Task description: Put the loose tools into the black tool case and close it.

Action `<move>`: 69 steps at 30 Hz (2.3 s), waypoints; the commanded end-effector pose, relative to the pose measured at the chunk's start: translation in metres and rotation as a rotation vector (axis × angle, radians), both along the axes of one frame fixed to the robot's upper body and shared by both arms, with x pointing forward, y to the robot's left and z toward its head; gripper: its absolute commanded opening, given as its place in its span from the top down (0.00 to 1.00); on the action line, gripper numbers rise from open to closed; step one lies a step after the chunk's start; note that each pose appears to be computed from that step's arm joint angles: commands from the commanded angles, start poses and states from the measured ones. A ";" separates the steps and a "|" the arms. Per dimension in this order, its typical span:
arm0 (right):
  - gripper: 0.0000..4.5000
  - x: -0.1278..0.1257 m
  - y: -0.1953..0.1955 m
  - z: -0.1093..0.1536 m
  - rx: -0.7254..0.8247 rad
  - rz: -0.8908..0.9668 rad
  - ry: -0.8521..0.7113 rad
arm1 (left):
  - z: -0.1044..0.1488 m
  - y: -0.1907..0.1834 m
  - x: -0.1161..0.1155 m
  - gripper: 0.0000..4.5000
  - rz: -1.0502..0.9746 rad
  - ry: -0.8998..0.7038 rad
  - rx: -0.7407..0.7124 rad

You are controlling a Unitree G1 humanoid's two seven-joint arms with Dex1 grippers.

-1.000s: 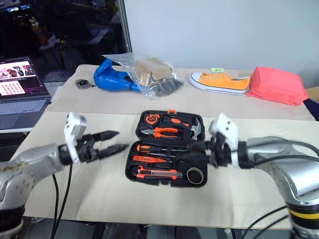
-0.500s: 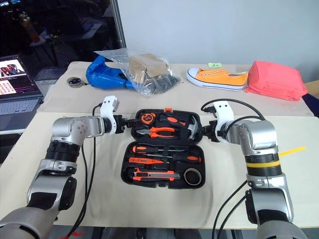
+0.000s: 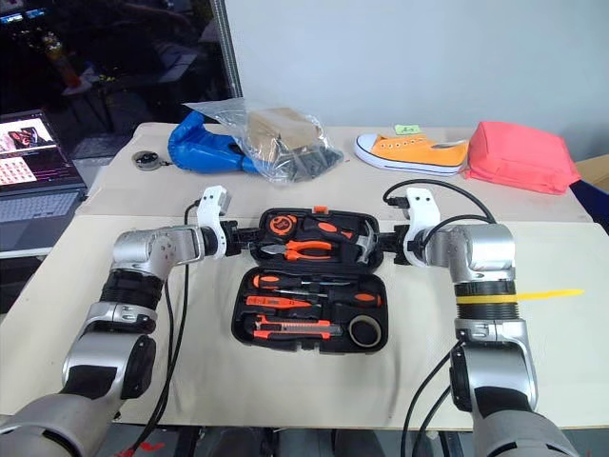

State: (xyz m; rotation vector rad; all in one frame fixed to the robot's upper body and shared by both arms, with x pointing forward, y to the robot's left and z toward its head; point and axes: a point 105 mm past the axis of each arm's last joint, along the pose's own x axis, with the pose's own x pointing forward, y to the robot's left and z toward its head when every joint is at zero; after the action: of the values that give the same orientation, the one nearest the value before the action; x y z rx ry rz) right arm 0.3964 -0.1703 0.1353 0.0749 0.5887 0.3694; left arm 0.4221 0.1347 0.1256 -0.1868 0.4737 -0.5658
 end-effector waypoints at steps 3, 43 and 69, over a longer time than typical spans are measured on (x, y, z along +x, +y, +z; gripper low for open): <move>1.00 0.025 0.033 0.073 0.018 0.117 -0.474 | 0.062 -0.023 0.013 0.98 -0.124 -0.409 0.071; 0.98 -0.214 0.037 -0.023 -0.208 1.063 -0.267 | 0.064 0.051 -0.234 0.47 -0.861 -0.269 0.139; 0.59 -0.071 0.026 0.011 -0.239 0.394 -0.423 | 0.040 -0.009 -0.168 0.47 -0.667 -0.416 0.204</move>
State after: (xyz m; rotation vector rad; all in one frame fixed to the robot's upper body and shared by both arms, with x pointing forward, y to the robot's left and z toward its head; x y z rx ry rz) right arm 0.3352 -0.1455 0.1247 -0.3758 0.2689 0.6320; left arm 0.2492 0.1271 0.1645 0.2709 0.1913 -1.1811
